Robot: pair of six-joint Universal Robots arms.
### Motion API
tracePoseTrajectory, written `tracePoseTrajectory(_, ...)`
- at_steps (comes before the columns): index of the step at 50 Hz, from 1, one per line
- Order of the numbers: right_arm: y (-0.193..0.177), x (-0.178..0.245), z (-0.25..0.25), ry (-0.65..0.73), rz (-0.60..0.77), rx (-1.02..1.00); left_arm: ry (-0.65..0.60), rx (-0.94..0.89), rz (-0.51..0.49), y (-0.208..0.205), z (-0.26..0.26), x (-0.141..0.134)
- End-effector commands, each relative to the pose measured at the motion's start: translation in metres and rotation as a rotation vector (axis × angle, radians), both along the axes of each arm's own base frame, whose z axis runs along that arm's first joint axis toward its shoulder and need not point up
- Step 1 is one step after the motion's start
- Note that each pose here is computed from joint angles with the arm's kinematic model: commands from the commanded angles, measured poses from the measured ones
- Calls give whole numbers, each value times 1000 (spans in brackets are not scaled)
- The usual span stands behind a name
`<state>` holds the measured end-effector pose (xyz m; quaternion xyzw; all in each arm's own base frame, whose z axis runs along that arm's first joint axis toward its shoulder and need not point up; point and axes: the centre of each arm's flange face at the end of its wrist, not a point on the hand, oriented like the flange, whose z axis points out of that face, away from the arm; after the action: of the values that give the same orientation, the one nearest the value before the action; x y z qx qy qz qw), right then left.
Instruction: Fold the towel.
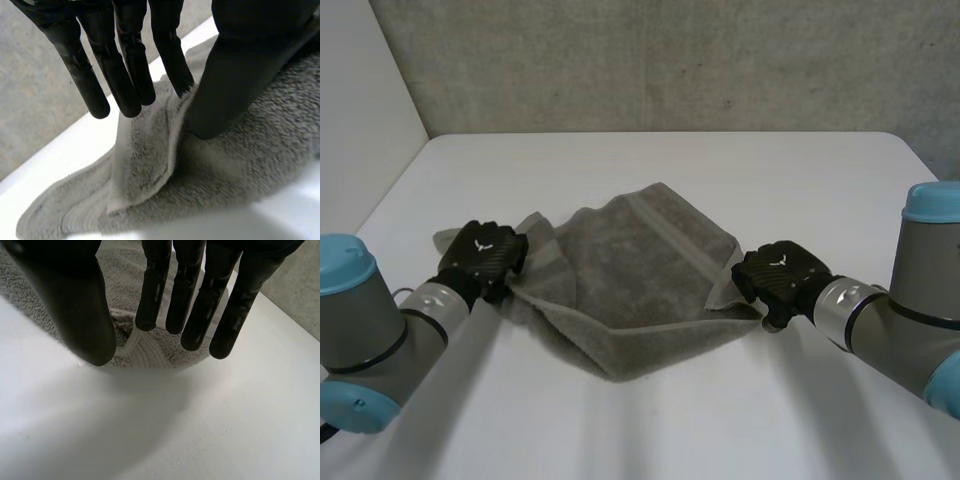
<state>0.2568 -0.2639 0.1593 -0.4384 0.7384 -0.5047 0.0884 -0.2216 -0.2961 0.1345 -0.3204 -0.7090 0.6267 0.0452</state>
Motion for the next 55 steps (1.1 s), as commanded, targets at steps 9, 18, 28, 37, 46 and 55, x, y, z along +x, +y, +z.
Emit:
tracePoseTrajectory(9, -2, 4, 2, 40, 62, -73, 16, -33, -65, 0, 1, -5)
tracePoseTrajectory(18, -2, 15, 16, 119, 220, -229, 15, -27, -56, 4, 3, -2)
tracePoseTrajectory(28, -16, 34, -4, 334, 409, -303, 21, -79, 16, 6, 25, 22)
tracePoseTrajectory(37, -15, 38, -18, 442, 522, -312, 23, -102, 20, 10, 33, 23)
tracePoseTrajectory(46, -11, 38, -19, 444, 541, -316, 21, -112, 45, 2, 35, 30)
tracePoseTrajectory(55, -9, 39, -19, 418, 564, -321, 25, -117, 101, -10, 36, 45)
